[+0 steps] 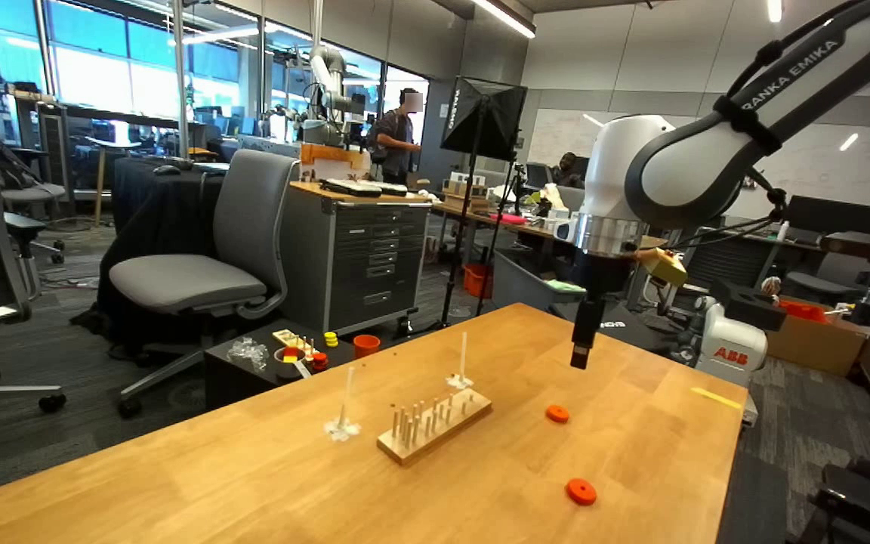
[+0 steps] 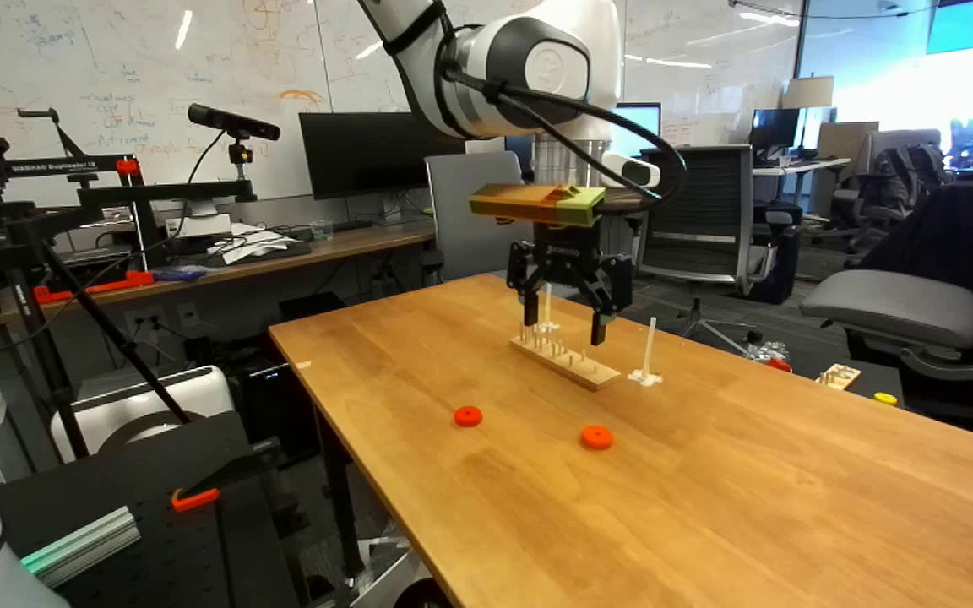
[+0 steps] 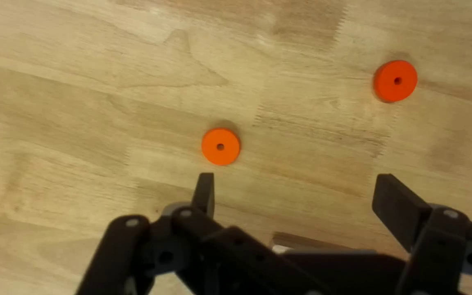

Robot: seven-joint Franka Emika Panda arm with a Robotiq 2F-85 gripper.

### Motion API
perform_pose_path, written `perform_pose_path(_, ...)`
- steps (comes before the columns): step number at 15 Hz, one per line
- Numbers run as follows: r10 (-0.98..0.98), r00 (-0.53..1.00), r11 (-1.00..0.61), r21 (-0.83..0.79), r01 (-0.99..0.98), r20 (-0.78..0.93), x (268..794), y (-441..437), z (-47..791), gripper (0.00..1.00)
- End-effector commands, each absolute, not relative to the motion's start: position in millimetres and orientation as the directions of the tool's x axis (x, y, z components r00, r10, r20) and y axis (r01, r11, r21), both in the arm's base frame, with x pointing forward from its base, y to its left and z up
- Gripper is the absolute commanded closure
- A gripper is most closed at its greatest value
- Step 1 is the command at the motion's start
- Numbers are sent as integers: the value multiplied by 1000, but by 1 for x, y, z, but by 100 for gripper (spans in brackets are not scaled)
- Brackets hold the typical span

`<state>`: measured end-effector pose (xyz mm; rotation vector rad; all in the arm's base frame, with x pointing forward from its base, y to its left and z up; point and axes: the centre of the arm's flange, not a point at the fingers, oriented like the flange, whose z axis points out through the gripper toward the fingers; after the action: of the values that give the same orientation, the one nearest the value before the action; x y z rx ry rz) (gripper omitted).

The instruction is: Pick up the orange ring on the right and place it on the wooden stand

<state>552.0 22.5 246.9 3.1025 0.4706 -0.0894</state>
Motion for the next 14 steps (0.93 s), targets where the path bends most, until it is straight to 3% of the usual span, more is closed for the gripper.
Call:
perform_pose_path(1, 224, 973, -975, -10, 223, -63, 574, 1, 233, 0)
perform_pose_path(14, 171, 977, -985, -6, 172, -129, 581, -2, 199, 0)
